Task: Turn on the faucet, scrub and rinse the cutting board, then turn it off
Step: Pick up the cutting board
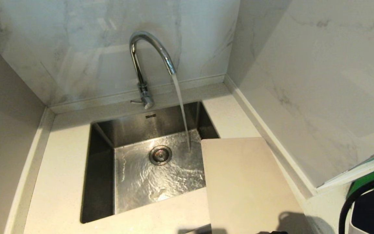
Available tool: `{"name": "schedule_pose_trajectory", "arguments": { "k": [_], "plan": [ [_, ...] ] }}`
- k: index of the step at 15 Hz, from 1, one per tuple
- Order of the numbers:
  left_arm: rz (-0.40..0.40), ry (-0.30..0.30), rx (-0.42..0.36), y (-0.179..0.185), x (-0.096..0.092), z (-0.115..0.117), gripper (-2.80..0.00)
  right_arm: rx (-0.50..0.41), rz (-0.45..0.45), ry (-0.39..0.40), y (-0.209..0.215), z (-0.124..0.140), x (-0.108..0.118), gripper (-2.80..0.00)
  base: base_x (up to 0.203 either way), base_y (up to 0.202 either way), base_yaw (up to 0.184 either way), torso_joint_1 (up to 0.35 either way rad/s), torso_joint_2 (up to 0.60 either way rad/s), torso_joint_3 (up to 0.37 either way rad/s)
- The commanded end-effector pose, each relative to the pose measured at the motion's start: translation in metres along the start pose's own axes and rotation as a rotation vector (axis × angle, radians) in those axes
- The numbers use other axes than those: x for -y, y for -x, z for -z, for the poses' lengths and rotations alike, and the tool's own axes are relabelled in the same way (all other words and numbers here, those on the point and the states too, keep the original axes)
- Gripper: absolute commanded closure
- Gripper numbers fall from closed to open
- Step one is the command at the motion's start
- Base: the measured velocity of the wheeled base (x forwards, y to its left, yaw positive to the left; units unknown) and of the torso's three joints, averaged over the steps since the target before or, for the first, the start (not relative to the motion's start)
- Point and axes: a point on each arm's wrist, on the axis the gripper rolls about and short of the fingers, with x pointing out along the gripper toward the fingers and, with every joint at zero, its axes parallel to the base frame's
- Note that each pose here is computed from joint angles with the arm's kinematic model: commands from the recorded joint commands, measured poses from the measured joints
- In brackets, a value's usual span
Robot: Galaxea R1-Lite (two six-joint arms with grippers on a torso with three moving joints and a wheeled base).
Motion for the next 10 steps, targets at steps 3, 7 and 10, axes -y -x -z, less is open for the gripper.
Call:
{"name": "schedule_pose_trajectory", "arguments": {
  "k": [3,7,10],
  "plan": [
    [-0.001,0.0,0.0,0.0,0.0,0.0,0.0,0.052,0.075,0.002,0.013,0.0,0.013,0.0,0.0,0.0,0.0,0.0,0.0,0.0],
    [-0.001,0.0,0.0,0.0,0.0,0.0,0.0,0.068,0.099,-0.004,0.026,0.009,0.014,0.0,0.0,0.0,0.0,0.0,0.0,0.0],
    [-0.001,0.0,0.001,0.0,0.0,0.0,0.0,0.083,0.123,-0.018,0.031,0.01,0.017,0.0,0.0,0.0,0.0,0.0,0.0,0.0]
  ]
}}
